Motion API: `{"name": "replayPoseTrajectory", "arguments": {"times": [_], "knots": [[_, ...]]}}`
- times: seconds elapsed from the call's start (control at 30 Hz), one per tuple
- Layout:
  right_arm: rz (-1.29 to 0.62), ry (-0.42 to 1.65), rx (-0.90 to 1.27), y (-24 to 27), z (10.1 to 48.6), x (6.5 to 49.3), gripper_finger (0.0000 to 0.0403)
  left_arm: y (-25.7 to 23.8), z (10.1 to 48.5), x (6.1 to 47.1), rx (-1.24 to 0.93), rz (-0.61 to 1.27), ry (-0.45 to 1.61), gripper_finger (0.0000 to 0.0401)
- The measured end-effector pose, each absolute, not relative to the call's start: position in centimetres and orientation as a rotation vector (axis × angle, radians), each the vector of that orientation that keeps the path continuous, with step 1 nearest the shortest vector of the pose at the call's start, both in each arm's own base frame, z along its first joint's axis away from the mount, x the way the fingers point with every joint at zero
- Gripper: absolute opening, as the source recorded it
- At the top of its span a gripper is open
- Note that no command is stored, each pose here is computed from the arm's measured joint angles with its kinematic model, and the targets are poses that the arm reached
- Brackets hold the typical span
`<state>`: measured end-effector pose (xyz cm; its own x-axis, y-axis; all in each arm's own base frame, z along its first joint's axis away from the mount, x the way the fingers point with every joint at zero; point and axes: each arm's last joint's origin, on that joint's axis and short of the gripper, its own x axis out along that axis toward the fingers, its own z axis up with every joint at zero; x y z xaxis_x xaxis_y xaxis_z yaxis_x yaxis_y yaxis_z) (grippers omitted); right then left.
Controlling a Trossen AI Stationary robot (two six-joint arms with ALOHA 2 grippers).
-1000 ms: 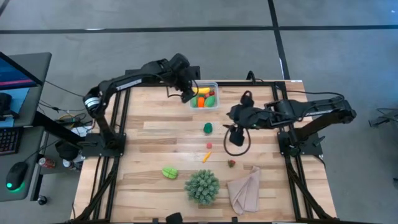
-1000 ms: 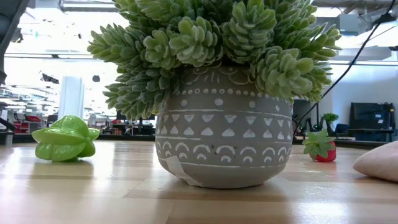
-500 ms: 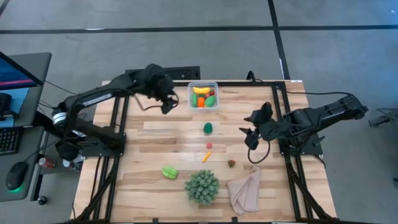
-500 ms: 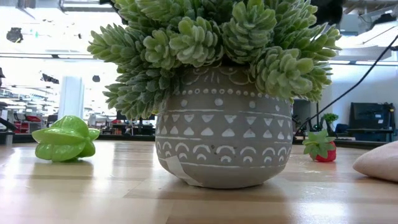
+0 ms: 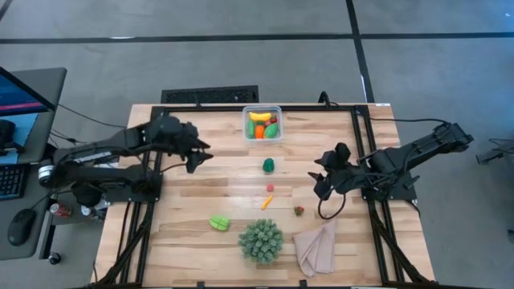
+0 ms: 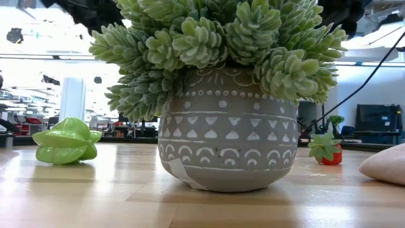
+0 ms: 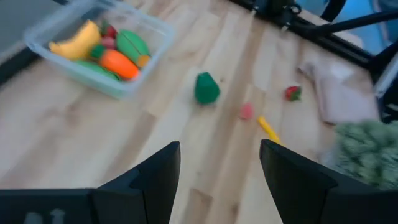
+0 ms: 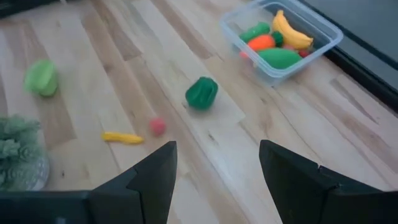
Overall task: Pick and placing Produce into tupperware
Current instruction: Put the strawberry into the transparent bin
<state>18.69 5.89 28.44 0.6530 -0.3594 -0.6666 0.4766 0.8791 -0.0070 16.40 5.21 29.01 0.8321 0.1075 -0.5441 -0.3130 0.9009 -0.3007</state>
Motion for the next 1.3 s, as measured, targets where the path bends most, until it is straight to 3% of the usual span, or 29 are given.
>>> {"name": "replayPoseTrajectory", "arguments": {"times": [0.23,0.47,0.87,1.3], "knots": [[-0.354,0.888,0.207,6.6,26.8,19.8,0.0221,3.7,27.9,15.3,-0.452,0.237,0.519,0.0213],[-0.169,1.045,-0.055,9.7,24.2,20.8,0.0221,2.6,27.4,15.5,-0.417,0.248,0.509,0.0213],[-0.141,1.084,-0.064,12.7,18.7,20.9,0.0221,1.8,27.5,15.8,-0.389,0.273,0.486,0.0213],[-0.043,1.075,-0.019,14.0,15.5,22.2,0.0221,1.8,27.5,15.8,-0.406,0.295,0.477,0.0213]]}}
